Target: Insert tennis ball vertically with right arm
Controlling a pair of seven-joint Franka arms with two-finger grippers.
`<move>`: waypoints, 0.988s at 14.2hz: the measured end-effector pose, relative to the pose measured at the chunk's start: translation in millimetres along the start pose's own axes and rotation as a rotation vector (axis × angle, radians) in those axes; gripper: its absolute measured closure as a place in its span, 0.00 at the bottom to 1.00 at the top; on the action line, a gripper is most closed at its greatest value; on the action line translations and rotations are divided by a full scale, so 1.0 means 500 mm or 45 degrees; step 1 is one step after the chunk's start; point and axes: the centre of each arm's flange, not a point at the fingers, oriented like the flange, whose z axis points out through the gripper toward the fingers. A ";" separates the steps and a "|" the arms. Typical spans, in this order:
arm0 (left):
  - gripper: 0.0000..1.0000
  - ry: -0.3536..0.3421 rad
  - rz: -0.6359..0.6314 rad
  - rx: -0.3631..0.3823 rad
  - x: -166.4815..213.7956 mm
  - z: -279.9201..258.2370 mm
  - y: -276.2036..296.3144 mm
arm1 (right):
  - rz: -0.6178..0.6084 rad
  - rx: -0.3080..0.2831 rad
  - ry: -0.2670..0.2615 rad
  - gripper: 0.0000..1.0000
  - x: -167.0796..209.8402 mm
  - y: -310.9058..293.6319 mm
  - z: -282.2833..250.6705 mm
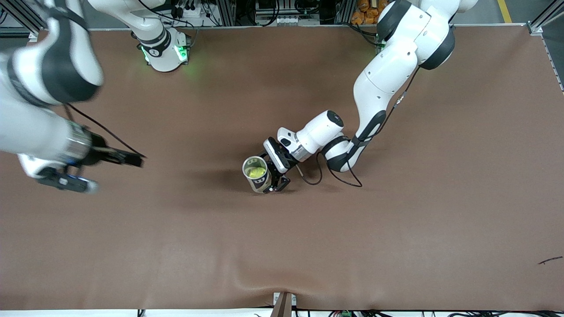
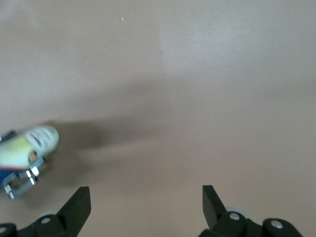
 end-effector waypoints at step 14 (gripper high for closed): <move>0.00 -0.147 -0.118 0.048 -0.135 -0.057 -0.093 | -0.130 -0.034 0.006 0.00 -0.170 0.148 -0.185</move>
